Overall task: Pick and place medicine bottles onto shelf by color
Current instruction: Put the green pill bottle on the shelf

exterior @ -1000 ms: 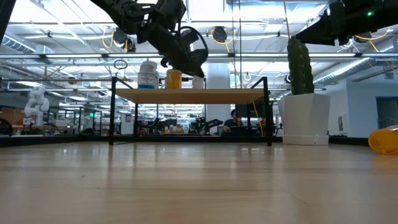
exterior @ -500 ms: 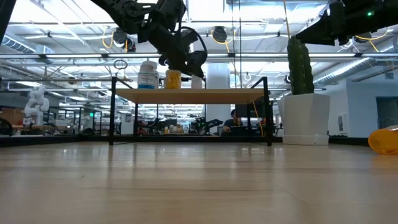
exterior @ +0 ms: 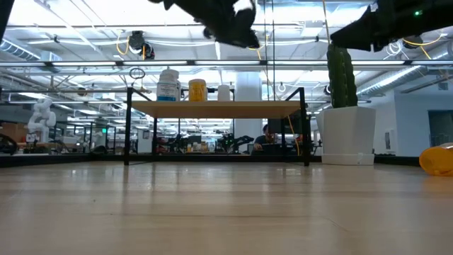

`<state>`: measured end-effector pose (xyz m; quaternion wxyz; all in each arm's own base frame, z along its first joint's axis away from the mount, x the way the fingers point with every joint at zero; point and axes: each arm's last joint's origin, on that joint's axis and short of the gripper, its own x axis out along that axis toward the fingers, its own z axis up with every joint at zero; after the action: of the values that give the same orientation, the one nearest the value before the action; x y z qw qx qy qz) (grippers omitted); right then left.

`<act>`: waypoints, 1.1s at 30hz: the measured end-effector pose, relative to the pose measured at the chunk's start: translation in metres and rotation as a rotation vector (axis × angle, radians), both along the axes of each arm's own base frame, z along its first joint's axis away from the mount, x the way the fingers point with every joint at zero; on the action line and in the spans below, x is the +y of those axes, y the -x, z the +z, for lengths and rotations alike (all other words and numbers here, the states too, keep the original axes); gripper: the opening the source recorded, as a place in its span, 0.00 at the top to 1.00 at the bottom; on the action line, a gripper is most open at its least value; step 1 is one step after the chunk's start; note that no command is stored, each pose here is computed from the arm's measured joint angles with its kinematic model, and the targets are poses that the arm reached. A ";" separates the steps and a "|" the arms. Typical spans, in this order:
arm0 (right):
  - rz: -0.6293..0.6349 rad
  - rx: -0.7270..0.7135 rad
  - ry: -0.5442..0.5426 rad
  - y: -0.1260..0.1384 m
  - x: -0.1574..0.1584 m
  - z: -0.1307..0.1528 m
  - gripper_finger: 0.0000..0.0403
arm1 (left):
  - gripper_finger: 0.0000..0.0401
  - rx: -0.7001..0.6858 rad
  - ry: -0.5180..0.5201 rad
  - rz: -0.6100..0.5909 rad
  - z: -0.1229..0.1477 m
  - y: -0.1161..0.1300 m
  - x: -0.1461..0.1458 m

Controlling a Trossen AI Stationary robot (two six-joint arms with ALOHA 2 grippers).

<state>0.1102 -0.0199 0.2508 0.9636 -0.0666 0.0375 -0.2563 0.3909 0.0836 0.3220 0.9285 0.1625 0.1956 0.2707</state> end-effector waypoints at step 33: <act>0.612 0.397 -0.818 -0.059 0.110 0.015 0.47 | 0.30 0.155 0.134 -0.698 -0.114 -0.028 -0.153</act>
<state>0.1694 0.0898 0.2662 0.9158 0.2587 0.2940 0.0888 0.4188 -0.0692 0.2079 0.9559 0.1785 0.2155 -0.0889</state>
